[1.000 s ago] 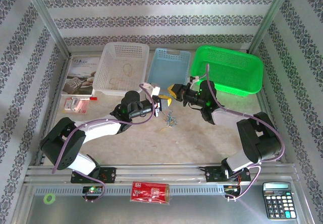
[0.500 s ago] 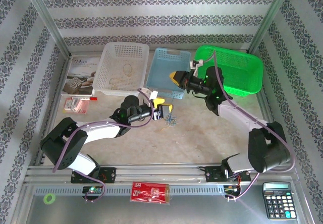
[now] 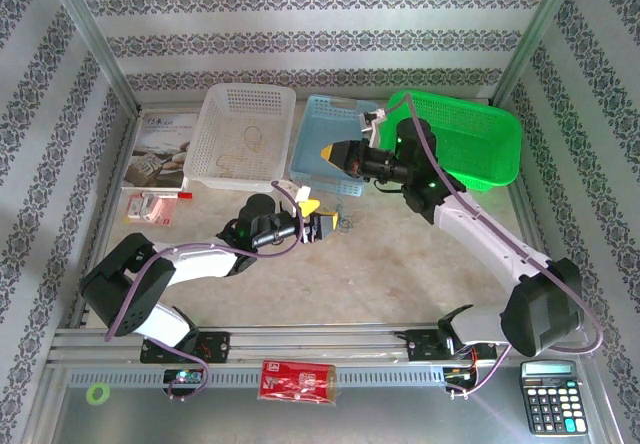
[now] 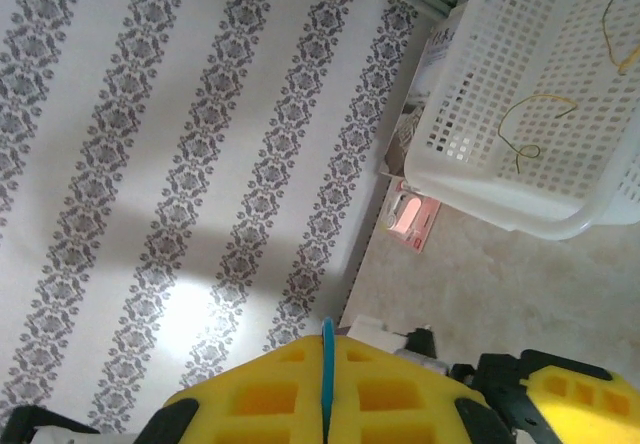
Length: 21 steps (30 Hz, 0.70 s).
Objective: Untangle the cables
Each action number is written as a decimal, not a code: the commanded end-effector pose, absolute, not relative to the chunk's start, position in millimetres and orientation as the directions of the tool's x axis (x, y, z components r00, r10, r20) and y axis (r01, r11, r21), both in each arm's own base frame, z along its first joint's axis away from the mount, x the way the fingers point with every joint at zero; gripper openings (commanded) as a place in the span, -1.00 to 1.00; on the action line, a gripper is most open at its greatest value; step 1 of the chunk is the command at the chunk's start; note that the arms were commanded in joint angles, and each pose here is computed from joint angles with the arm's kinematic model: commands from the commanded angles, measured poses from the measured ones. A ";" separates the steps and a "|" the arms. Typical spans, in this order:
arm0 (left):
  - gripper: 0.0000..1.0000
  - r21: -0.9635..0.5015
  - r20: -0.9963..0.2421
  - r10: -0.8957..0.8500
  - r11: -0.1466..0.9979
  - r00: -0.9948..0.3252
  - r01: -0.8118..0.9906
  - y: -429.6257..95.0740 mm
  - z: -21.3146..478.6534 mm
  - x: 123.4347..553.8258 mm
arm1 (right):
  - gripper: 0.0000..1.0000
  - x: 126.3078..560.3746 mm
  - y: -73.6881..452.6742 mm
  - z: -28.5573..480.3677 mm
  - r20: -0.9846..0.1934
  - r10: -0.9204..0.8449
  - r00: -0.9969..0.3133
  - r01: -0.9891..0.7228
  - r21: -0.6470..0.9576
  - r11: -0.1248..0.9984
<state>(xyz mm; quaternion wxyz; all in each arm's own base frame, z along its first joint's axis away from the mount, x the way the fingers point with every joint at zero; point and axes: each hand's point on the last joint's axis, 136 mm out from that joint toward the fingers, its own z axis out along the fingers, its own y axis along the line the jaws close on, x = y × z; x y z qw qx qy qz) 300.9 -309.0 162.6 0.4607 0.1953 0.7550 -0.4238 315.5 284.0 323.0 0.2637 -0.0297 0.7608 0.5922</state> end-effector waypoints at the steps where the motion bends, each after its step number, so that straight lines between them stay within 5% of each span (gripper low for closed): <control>1: 0.54 -0.429 -0.876 -0.062 0.556 -0.479 0.712 -321.4 162.4 300.9 | -1.00 308.3 285.0 339.9 -0.508 0.252 -0.824 -0.422 0.846 0.326; 8: 0.48 -0.442 -0.865 -0.051 0.548 -0.500 0.710 -334.1 148.7 302.1 | -1.00 302.7 295.9 347.6 -0.517 0.239 -0.822 -0.439 0.842 0.314; 16: -0.27 -0.479 -0.824 -0.040 0.581 -0.565 0.658 -329.5 105.4 301.2 | -1.00 301.9 300.4 371.8 -0.528 0.250 -0.812 -0.461 0.842 0.279; 21: -0.34 -0.489 -0.802 -0.035 0.611 -0.596 0.622 -321.2 80.2 298.0 | -1.00 303.0 301.3 401.9 -0.545 0.271 -0.793 -0.494 0.837 0.237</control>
